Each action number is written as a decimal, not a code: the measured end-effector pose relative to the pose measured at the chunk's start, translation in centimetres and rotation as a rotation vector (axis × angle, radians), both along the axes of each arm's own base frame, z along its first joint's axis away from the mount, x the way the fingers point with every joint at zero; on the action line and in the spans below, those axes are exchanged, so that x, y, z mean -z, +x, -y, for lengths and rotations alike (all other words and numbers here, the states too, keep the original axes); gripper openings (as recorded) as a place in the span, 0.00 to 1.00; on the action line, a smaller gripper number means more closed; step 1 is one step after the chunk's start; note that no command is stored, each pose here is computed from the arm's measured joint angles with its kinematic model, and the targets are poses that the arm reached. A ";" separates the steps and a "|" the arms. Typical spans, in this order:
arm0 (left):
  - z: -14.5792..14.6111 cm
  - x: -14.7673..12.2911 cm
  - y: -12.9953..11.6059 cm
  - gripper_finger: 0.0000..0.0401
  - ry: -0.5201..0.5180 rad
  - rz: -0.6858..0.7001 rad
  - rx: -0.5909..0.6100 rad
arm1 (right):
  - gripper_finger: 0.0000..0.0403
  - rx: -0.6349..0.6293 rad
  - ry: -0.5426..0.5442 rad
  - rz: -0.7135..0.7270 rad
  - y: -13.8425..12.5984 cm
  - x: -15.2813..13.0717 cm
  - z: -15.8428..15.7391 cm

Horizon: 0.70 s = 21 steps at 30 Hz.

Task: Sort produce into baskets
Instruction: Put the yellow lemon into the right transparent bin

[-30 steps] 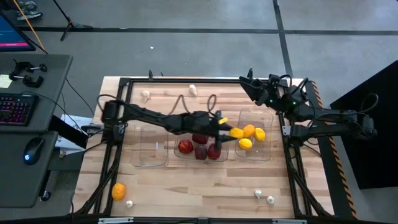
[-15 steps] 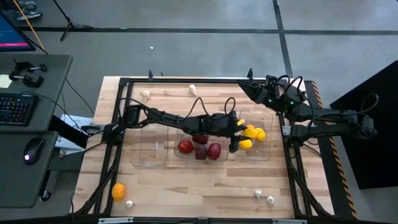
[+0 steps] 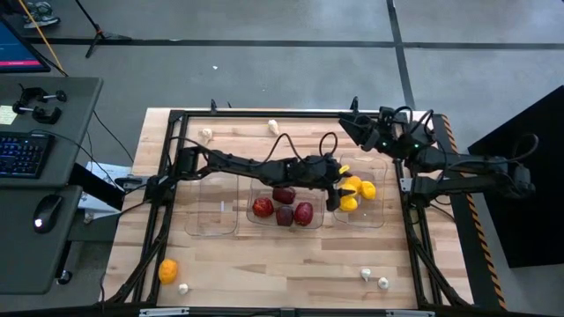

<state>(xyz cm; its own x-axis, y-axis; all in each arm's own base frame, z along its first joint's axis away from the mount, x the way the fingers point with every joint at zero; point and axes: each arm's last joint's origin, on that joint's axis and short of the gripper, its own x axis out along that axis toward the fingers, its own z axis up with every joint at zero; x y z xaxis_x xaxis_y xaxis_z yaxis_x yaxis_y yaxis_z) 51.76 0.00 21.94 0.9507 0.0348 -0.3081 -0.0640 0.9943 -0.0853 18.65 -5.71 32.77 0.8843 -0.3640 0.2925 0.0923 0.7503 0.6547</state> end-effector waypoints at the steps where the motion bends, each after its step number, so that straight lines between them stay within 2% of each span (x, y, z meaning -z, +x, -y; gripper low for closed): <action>1: 0.0 -0.4 0.0 0.66 0.009 -0.001 0.007 | 0.94 0.002 -0.009 0.002 -0.1 -0.1 0.0; 5: -0.2 -3.2 -1.3 0.67 0.055 -0.092 0.028 | 0.94 0.004 -0.027 0.037 -1.0 -0.8 -0.3; 7: -0.8 -4.3 -2.7 0.67 0.064 -0.190 0.026 | 0.94 0.010 -0.051 0.047 -1.4 -1.1 -0.4; 10: -1.7 -5.9 -4.9 0.68 0.037 -0.282 0.020 | 0.94 0.029 -0.109 0.054 -2.1 -1.5 -0.6; 13: -1.9 -7.4 -7.6 0.68 -0.011 -0.296 0.005 | 0.94 0.039 -0.140 0.051 -2.5 -1.7 -0.7; 17: -0.1 -8.1 -12.3 0.68 -0.067 -0.288 -0.009 | 0.94 0.032 -0.125 0.014 -2.4 -1.4 -0.7; 21: 3.3 -8.4 -17.8 0.68 -0.100 -0.325 0.025 | 0.94 0.025 -0.101 -0.071 -2.1 -0.6 -0.7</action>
<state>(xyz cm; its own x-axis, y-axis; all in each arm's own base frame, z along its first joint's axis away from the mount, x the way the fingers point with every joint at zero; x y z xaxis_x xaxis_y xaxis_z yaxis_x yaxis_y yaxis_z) 33.92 -3.30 30.37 0.8023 -0.0331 -0.5960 -0.0796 0.9836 -0.1618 16.50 -5.05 33.32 0.8950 -0.3580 0.2660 0.1553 0.8092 0.5667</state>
